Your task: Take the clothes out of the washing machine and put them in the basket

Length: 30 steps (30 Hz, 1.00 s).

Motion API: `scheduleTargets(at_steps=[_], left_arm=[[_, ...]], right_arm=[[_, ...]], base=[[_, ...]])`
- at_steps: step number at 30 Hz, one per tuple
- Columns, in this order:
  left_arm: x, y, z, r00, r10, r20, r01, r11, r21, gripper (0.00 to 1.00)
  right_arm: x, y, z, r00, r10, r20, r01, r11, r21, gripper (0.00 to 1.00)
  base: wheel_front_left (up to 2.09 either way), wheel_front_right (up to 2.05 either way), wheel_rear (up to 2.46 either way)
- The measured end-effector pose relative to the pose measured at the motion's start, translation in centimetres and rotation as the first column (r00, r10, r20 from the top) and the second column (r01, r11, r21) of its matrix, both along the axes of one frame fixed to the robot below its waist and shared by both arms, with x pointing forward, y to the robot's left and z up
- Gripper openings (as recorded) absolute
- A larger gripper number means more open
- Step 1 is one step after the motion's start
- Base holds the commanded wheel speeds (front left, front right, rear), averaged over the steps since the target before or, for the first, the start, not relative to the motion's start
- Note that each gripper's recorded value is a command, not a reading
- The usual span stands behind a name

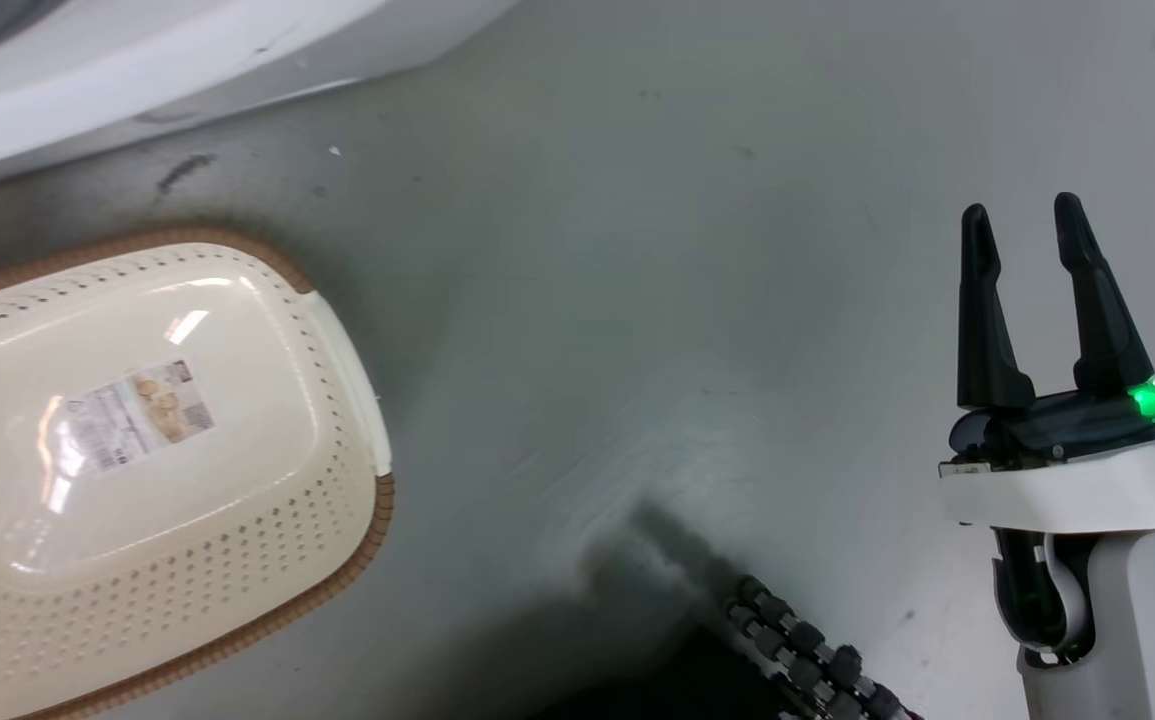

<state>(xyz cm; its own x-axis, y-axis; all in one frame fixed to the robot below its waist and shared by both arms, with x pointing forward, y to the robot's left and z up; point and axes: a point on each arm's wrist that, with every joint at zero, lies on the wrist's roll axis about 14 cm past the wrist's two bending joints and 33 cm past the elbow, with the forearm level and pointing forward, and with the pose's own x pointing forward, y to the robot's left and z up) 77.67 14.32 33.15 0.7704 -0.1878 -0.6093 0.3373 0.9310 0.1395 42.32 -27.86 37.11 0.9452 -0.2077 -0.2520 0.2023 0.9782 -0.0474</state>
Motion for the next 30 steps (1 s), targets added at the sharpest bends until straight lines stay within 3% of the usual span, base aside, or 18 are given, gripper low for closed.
scheduleTargets(at_steps=[5, 17, 18, 19, 20, 30], left_arm=[[-0.1, -0.6, -4.0, 0.996, 0.017, -0.09, -0.018, 1.0, -0.006, 1.0], [0.5, 0.7, -5.6, 0.989, 0.091, -0.113, -0.093, 0.996, -0.007, 1.0], [0.4, 0.8, -5.7, 0.989, 0.093, -0.117, -0.094, 0.996, -0.004, 0.87], [0.4, 0.8, -5.7, 0.988, 0.095, -0.121, -0.096, 0.995, -0.002, 0.21], [0.4, 0.8, -5.7, 0.988, 0.09, -0.123, -0.09, 0.996, 0.001, 0.0], [1.2, 0.7, -4.5, 0.997, 0.074, -0.033, -0.075, 0.997, -0.036, 0.0]], right_arm=[[-0.6, -0.3, -0.6, 1.0, -0.015, -0.027, 0.015, 1.0, 0.002, 1.0], [-1.2, -0.5, -1.5, 0.998, -0.026, -0.059, 0.026, 1.0, -0.003, 1.0], [-1.2, -0.5, -1.5, 0.998, -0.025, -0.059, 0.025, 1.0, -0.006, 1.0], [-1.3, -0.5, -1.5, 0.998, -0.026, -0.061, 0.025, 1.0, -0.01, 1.0], [-1.3, -0.6, -1.6, 0.998, -0.027, -0.063, 0.026, 1.0, -0.011, 1.0], [-0.3, -0.6, -1.1, 0.999, -0.014, -0.036, 0.013, 1.0, -0.022, 1.0]], base=[[0.0, 0.0, 0.0], [0.0, 0.0, 0.0], [0.0, 0.0, 0.0], [0.0, 0.0, 0.0], [0.0, 0.0, 0.0], [0.0, 0.0, 0.0]])
